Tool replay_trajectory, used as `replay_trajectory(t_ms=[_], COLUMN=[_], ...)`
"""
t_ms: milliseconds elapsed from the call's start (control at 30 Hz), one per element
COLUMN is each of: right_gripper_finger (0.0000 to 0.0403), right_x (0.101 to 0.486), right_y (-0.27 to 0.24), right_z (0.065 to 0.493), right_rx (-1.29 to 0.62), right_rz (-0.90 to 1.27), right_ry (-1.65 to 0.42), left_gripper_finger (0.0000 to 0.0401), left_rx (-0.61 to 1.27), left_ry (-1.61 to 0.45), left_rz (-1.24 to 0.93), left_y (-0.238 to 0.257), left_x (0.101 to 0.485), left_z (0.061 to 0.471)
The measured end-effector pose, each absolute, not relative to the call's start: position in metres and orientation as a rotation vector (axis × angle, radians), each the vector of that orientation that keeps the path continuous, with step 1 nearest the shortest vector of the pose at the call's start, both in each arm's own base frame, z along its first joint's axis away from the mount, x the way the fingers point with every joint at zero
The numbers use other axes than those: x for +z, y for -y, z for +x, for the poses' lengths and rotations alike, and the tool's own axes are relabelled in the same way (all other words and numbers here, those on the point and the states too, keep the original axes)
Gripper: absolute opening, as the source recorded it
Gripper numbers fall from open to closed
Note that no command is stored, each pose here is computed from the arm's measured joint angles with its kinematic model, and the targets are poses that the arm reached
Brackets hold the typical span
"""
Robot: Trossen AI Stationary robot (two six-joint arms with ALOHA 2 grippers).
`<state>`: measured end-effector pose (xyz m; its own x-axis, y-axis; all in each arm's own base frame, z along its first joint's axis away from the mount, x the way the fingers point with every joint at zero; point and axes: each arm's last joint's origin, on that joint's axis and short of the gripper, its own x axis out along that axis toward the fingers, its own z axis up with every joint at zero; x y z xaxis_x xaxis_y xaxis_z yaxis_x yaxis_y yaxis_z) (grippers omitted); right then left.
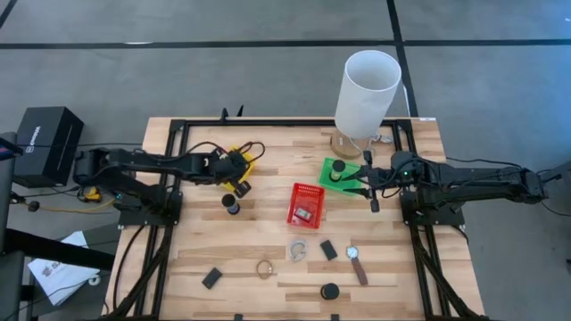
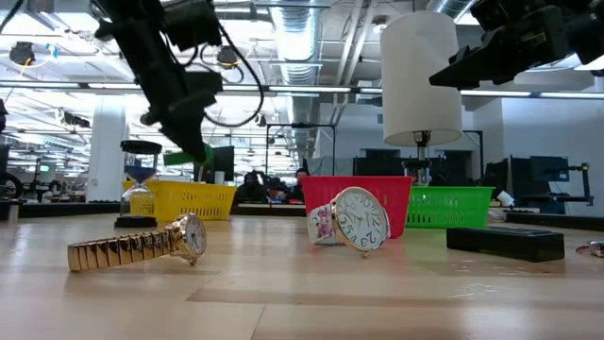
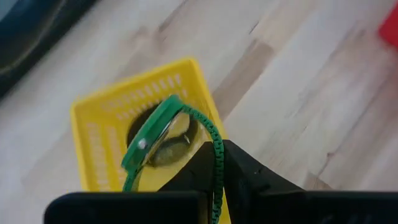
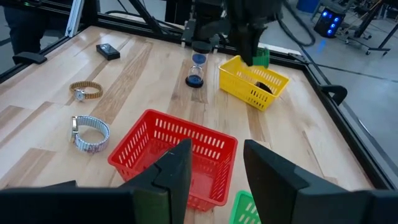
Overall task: Pick & Place Office items
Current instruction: Put the green wristwatch into the yellow bin
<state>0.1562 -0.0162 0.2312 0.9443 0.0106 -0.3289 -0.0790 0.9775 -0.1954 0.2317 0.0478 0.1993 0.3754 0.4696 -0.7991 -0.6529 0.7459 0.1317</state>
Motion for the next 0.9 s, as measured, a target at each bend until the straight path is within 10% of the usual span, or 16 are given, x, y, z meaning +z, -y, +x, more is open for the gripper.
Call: replay_trajectory(t_ms=[900], right_gripper_finger=[0.0137], right_x=[0.231], right_y=[0.016], right_z=[0.156], right_rx=[0.047], right_rz=[-0.207], right_ry=[-0.338], left_gripper_finger=[0.0055], left_rx=[1.004], left_ry=[-0.956], left_rz=[-0.395], left_y=[-0.054], left_x=[0.153], left_z=[0.249])
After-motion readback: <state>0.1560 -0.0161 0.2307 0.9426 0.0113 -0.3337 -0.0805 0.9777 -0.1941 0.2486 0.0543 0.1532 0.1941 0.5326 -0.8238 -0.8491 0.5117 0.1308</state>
